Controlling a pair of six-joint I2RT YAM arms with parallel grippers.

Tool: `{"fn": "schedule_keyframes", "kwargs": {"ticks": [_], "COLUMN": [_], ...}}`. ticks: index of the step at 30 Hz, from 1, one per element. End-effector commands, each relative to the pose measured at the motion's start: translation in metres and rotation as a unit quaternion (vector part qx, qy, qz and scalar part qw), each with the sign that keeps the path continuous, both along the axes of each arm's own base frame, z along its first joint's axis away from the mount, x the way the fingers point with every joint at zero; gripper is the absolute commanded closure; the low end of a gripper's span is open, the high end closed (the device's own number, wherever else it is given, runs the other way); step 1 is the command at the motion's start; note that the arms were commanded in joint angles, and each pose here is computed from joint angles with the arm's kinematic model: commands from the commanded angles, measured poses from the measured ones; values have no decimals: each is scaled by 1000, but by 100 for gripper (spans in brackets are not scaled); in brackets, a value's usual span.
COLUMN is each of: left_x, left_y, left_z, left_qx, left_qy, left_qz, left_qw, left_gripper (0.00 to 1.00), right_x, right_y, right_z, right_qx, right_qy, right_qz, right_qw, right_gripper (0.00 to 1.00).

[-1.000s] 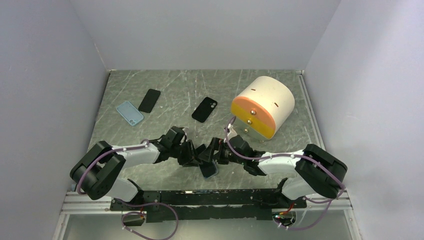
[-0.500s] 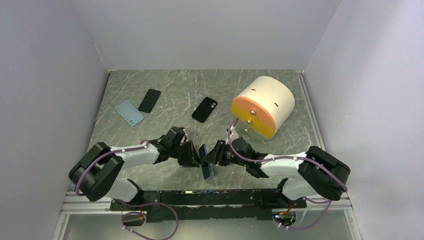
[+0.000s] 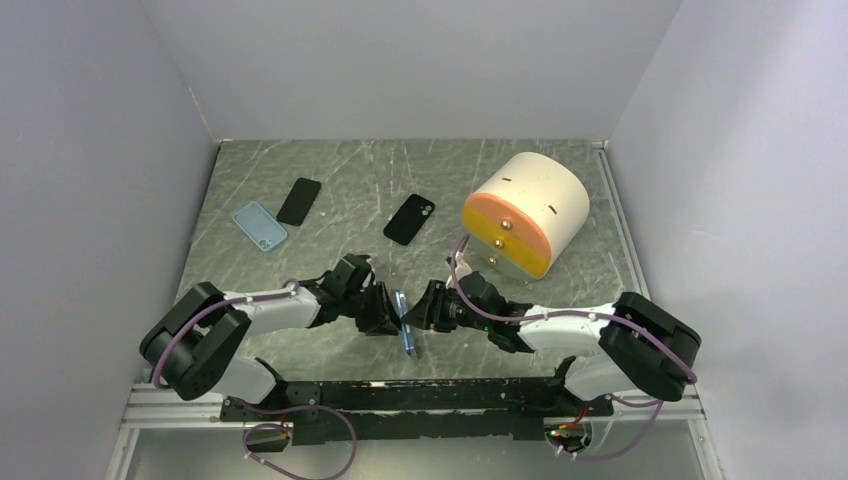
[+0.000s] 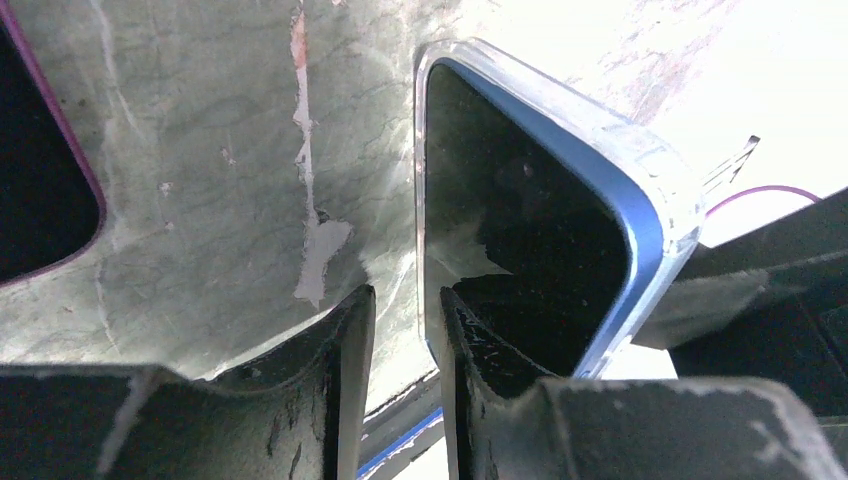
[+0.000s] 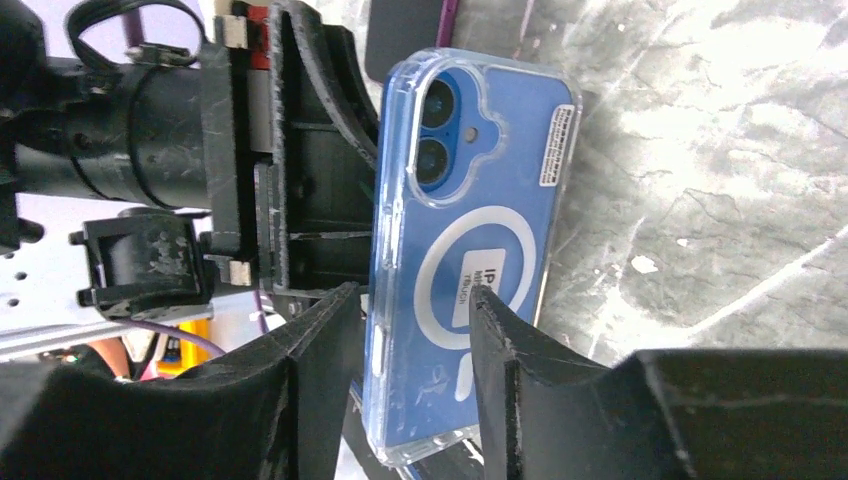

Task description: Put the phone into the phone case

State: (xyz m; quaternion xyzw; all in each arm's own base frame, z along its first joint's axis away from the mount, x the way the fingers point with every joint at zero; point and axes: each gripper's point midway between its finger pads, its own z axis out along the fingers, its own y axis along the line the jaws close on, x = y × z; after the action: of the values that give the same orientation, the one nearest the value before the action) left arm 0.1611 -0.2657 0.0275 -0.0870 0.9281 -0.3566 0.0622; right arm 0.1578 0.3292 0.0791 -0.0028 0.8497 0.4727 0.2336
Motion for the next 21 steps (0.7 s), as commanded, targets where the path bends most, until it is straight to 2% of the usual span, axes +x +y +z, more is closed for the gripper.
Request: {"fn": "schedule_keyframes", "kwargs": {"ticks": [1, 10, 15, 21], "left_x": [13, 23, 24, 22], "left_y": [-14, -23, -24, -24], "left_z": [18, 34, 29, 25], "left_qx": [-27, -39, -32, -28], "left_qy": [-30, -52, -48, -43], "left_qz": [-5, -12, -13, -15], "left_qw": [999, 998, 998, 999], "left_gripper": [65, 64, 65, 65], "right_x": [1, 1, 2, 2], "right_y": [6, 2, -2, -8], "right_z": [4, 11, 9, 2], "right_qx": [-5, -7, -20, -34], "right_qy": [-6, -19, -22, -16], "right_qz": [12, 10, 6, -3], "right_qw": [1000, 1000, 1000, 999], "right_gripper": [48, 42, 62, 78]}}
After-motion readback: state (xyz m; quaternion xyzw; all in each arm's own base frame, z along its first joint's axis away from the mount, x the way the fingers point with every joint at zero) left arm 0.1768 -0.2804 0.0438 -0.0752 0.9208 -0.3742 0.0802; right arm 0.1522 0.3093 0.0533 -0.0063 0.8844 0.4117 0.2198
